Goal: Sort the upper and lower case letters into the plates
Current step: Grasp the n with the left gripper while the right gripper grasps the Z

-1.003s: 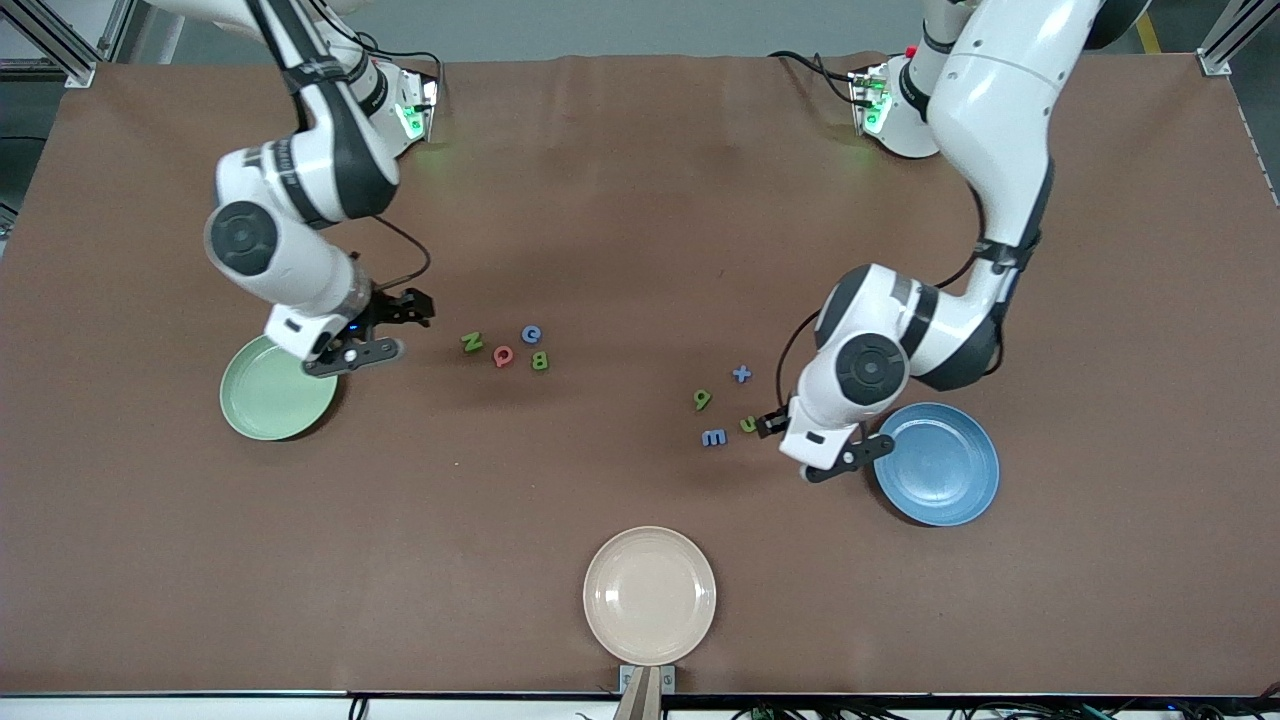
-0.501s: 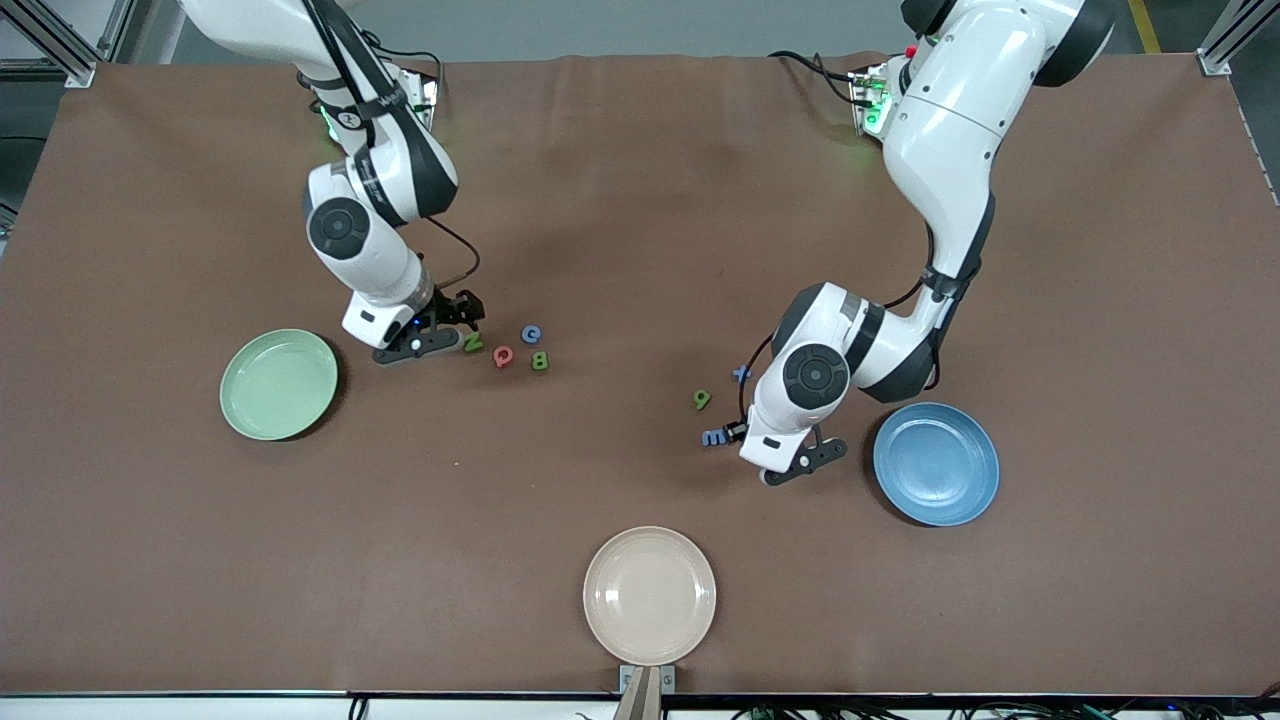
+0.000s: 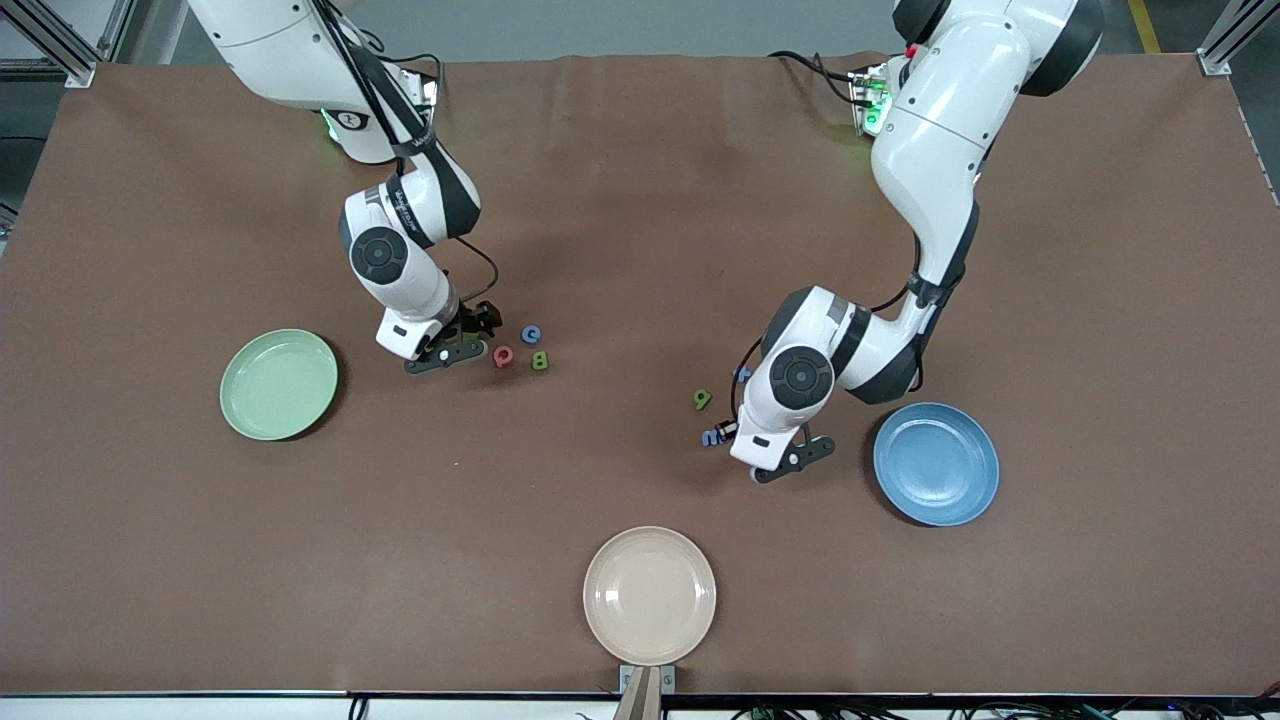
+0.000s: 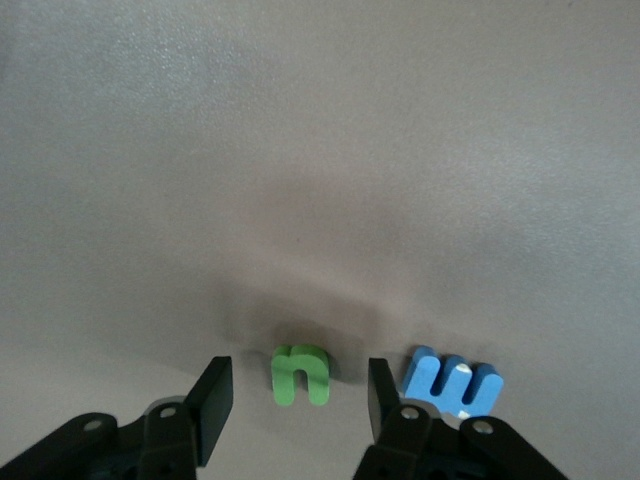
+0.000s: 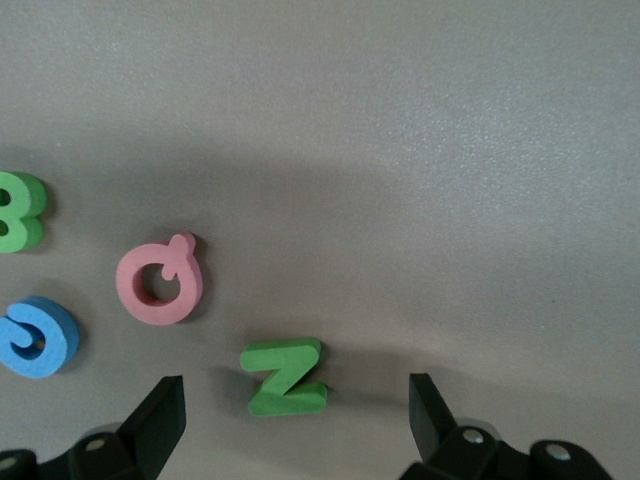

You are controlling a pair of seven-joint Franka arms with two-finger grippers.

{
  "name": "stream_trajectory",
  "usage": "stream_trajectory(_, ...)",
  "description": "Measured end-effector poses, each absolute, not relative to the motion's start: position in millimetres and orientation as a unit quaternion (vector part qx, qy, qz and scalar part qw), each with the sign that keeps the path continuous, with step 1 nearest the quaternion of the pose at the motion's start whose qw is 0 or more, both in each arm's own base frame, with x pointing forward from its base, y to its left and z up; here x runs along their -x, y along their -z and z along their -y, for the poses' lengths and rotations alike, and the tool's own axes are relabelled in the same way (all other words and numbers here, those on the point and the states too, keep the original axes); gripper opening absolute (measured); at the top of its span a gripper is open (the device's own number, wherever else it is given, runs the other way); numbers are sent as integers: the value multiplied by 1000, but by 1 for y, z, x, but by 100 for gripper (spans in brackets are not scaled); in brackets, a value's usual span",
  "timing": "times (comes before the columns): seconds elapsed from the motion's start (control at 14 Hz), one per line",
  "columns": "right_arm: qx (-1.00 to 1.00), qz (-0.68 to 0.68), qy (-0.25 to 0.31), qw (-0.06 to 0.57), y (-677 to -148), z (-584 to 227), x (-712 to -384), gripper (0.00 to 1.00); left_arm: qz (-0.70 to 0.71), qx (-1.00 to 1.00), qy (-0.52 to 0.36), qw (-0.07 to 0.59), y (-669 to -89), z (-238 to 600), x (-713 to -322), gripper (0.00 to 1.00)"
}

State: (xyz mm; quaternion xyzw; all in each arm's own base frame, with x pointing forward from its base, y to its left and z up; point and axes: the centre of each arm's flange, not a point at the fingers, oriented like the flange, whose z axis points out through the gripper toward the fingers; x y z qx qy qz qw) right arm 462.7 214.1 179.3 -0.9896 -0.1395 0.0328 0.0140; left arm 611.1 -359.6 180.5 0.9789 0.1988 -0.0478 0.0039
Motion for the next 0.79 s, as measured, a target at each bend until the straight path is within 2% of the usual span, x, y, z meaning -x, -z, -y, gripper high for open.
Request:
stream_trajectory(0.14,990,139,-33,14,-179,-214,-463,78,-199,-979,50,3,-176,359,-611,59)
stream_trajectory(0.21,990,139,-34,14,-179,-214,-462,78,-199,-979,50,2,-175,359,-610,58)
stream_trajectory(0.36,989,140,-34,14,-178,-215,-462,73,-199,-979,48,4,-176,360,-611,42)
stream_trajectory(0.43,989,140,-35,13,-178,-215,-462,73,-199,-979,48,4,-176,360,-611,41)
stream_trajectory(0.57,989,141,-36,13,-176,-216,-461,69,-199,-979,47,5,-177,361,-612,26)
stream_trajectory(0.79,989,141,-38,12,-174,-216,-461,66,-205,-978,33,12,-190,356,-623,26)
